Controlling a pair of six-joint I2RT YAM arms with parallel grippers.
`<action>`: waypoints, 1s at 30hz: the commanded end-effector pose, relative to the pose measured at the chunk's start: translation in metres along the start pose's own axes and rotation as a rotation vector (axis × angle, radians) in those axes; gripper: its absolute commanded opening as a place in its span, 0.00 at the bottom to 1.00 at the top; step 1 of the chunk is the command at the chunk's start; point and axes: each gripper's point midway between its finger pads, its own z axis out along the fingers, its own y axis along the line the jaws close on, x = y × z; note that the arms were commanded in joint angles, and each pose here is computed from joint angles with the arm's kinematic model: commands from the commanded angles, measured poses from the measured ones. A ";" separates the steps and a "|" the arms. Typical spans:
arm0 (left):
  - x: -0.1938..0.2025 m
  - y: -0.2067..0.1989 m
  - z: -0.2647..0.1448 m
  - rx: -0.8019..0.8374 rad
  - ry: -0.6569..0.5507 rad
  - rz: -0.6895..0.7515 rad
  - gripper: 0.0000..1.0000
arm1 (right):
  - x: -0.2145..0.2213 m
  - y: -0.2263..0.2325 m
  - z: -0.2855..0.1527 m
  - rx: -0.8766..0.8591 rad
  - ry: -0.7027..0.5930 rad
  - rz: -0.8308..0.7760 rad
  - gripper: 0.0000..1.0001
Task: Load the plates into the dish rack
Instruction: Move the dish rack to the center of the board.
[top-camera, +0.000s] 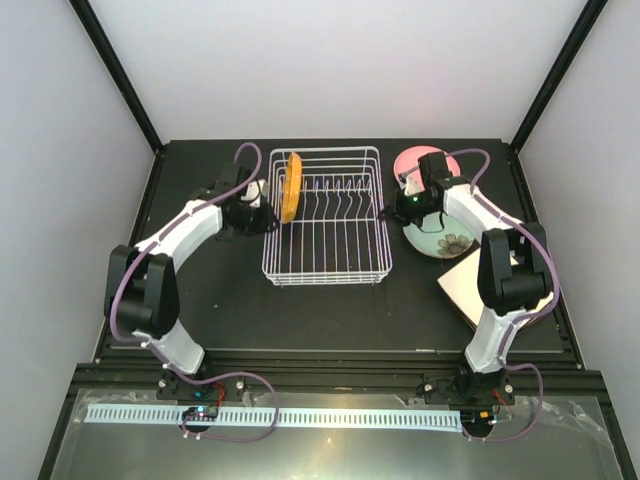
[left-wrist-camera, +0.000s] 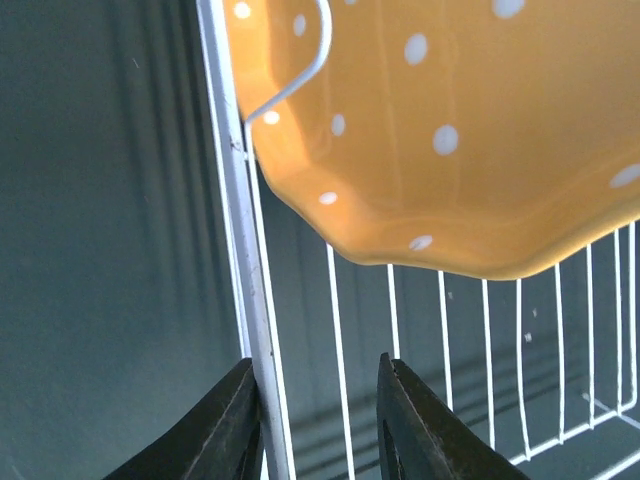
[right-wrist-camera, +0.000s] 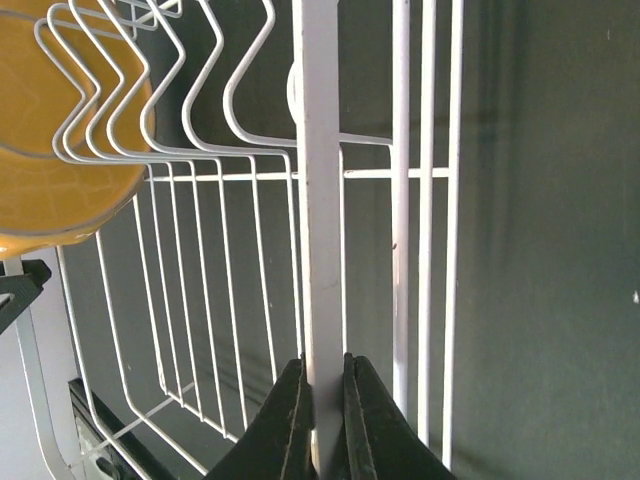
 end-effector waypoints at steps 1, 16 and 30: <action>-0.047 -0.007 -0.009 0.011 -0.080 0.044 0.33 | -0.031 0.024 -0.003 -0.053 -0.040 0.009 0.06; -0.089 0.010 0.005 -0.040 -0.084 0.032 0.37 | -0.064 0.019 0.010 -0.045 -0.049 0.032 0.17; -0.085 0.042 -0.068 -0.106 -0.224 -0.027 0.56 | -0.070 -0.004 -0.045 0.016 -0.177 0.068 0.51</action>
